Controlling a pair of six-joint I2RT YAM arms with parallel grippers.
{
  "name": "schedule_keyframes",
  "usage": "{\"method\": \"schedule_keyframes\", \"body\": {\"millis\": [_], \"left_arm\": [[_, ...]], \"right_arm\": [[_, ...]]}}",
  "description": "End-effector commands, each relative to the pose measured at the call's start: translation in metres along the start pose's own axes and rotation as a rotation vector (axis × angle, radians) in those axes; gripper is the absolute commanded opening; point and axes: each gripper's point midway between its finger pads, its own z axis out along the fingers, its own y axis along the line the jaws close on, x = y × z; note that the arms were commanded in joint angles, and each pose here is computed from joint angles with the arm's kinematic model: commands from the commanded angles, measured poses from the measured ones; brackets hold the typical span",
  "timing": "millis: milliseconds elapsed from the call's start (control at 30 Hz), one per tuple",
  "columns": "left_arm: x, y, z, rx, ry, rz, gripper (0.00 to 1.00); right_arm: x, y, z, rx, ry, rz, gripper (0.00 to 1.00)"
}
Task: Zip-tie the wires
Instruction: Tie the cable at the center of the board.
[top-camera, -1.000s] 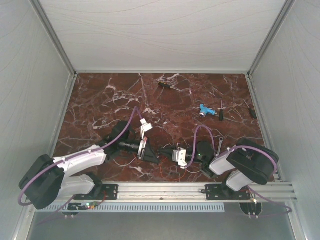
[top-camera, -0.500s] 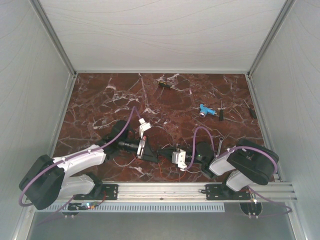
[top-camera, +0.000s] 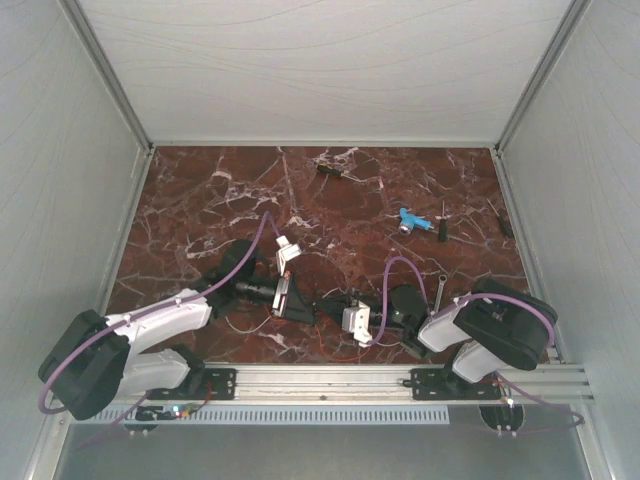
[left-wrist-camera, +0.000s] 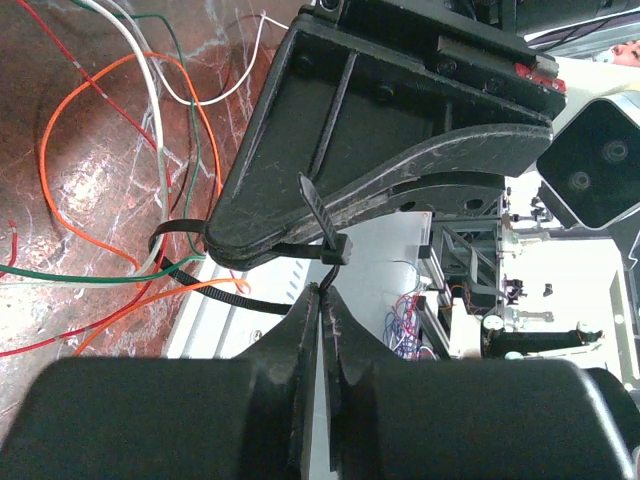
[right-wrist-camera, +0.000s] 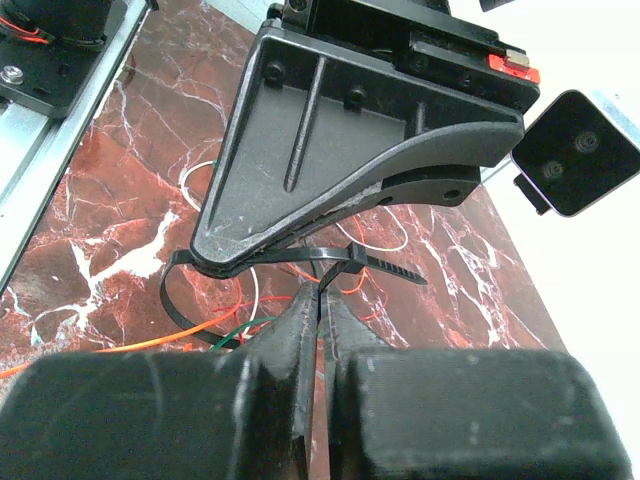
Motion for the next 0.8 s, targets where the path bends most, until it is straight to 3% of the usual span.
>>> {"method": "schedule_keyframes", "body": {"millis": [0, 433, 633, 767], "left_arm": [[-0.013, -0.010, -0.003, 0.023, -0.036, 0.046, 0.00], [-0.009, -0.011, -0.002, 0.052, -0.010, 0.036, 0.00], [-0.008, -0.013, -0.002, 0.059, -0.001, 0.038, 0.00], [-0.007, -0.013, -0.002, 0.060, -0.001, 0.038, 0.00]], "right_arm": [[-0.029, -0.014, 0.004, 0.033, -0.102, -0.116, 0.00], [-0.037, -0.027, 0.010, 0.083, -0.112, -0.046, 0.00], [-0.041, -0.027, 0.012, 0.071, -0.130, -0.034, 0.15], [-0.042, -0.026, 0.012, 0.067, -0.131, -0.032, 0.16]]}}
